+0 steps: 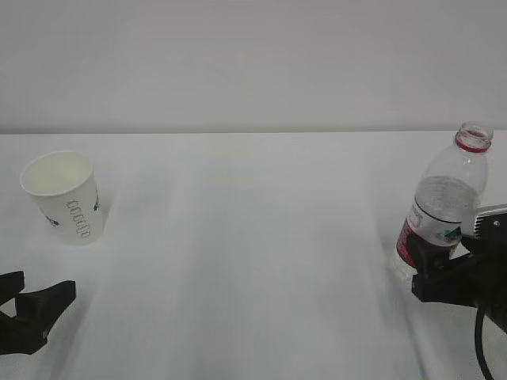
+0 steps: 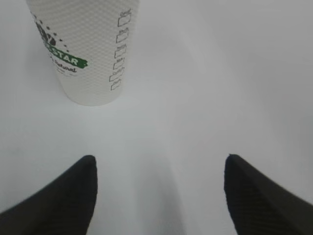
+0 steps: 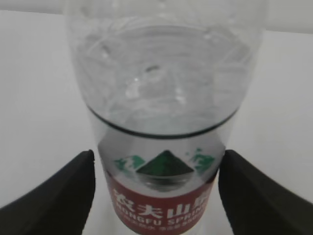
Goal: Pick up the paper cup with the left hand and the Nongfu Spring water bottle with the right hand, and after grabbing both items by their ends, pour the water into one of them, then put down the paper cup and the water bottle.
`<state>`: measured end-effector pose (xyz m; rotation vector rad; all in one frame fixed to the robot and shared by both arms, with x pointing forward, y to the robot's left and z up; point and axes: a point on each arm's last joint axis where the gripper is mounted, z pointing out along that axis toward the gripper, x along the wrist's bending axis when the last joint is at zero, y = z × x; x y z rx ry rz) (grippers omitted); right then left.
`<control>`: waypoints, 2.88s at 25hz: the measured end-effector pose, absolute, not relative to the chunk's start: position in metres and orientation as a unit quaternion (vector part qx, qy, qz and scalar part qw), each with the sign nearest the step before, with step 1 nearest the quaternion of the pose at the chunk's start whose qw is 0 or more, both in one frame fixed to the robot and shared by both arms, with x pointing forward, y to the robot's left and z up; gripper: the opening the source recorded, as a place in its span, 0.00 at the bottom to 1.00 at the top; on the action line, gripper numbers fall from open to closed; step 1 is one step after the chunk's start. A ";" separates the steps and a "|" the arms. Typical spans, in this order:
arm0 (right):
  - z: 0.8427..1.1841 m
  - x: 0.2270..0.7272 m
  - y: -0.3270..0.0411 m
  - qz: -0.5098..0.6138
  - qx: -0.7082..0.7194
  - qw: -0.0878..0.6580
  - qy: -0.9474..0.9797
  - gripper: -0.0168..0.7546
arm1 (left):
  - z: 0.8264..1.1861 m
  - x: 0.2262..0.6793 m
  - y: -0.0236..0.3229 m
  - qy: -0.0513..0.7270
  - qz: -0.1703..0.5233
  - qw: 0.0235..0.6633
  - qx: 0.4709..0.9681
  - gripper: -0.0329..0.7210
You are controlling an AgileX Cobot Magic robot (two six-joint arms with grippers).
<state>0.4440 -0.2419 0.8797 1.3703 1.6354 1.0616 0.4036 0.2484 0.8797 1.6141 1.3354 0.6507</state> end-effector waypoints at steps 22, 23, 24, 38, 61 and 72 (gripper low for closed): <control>0.880 0.478 -0.229 0.435 0.525 0.381 0.624 0.79 | 0.880 0.403 0.248 0.541 0.262 0.457 0.655 0.82; 0.878 0.479 -0.229 0.436 0.524 0.382 0.624 0.79 | 0.880 0.403 0.248 0.541 0.262 0.457 0.655 0.82; 0.877 0.479 -0.229 0.435 0.524 0.381 0.625 0.79 | 0.880 0.403 0.248 0.541 0.262 0.457 0.655 0.82; 0.869 0.479 -0.229 0.430 0.536 0.371 0.625 0.87 | 0.880 0.403 0.248 0.540 0.261 0.458 0.656 0.82; 0.878 0.499 -0.222 0.454 0.526 0.387 0.606 0.75 | 0.880 0.403 0.246 0.534 0.257 0.460 0.661 0.82; 0.877 0.495 -0.223 0.451 0.525 0.387 0.609 0.70 | 0.880 0.403 0.246 0.532 0.256 0.461 0.662 0.82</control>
